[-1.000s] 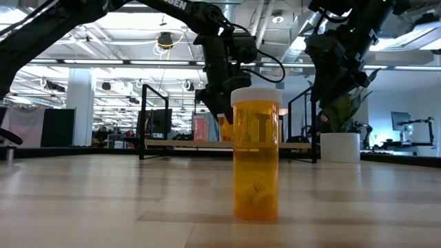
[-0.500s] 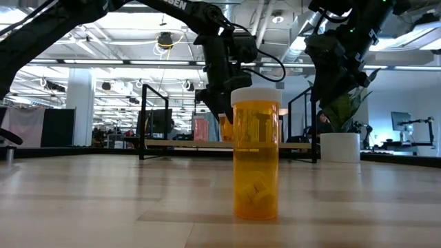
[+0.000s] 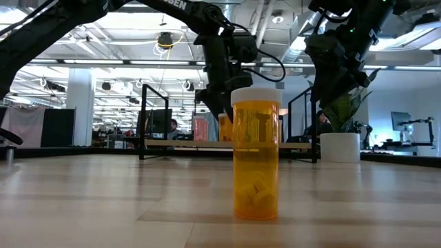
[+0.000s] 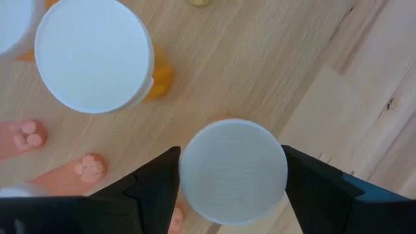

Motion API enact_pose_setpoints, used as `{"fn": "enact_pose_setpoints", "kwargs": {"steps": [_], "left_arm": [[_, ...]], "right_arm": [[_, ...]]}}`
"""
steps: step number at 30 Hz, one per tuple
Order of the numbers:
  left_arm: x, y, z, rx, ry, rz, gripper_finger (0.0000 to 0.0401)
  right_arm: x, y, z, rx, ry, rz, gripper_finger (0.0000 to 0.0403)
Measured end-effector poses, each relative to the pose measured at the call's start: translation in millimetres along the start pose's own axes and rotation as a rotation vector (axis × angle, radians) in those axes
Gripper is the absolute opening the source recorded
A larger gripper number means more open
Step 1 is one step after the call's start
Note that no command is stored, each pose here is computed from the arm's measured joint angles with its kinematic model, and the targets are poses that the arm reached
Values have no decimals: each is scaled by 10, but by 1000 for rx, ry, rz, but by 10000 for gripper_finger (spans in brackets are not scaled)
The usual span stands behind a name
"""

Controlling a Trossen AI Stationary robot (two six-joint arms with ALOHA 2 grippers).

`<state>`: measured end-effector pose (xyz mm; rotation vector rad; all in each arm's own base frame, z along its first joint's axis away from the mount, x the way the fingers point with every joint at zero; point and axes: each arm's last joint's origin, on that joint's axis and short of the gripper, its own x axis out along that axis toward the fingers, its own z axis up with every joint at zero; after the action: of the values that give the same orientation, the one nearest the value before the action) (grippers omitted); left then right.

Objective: Pick and place medicine bottles onto shelf by color
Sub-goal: Put the large orange pill bottle on the shelf aligned with the other large orange pill bottles

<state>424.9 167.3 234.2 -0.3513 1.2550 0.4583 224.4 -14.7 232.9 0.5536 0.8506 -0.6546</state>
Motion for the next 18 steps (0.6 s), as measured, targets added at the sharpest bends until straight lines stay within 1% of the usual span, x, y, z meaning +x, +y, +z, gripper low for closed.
{"fn": "enact_pose_setpoints", "kwargs": {"steps": [5,10,15,18], "left_arm": [[0,1,24,-2,-27,13,246],[-2,9,23,-3,-24,8,246],[-2,3,39,23,-41,3,245],[-53,-1,59,29,-51,0,245]], "right_arm": [[0,0,0,0,0,0,200],[0,0,0,0,0,0,200],[0,0,0,0,0,0,200],[0,0,0,0,0,0,200]]}}
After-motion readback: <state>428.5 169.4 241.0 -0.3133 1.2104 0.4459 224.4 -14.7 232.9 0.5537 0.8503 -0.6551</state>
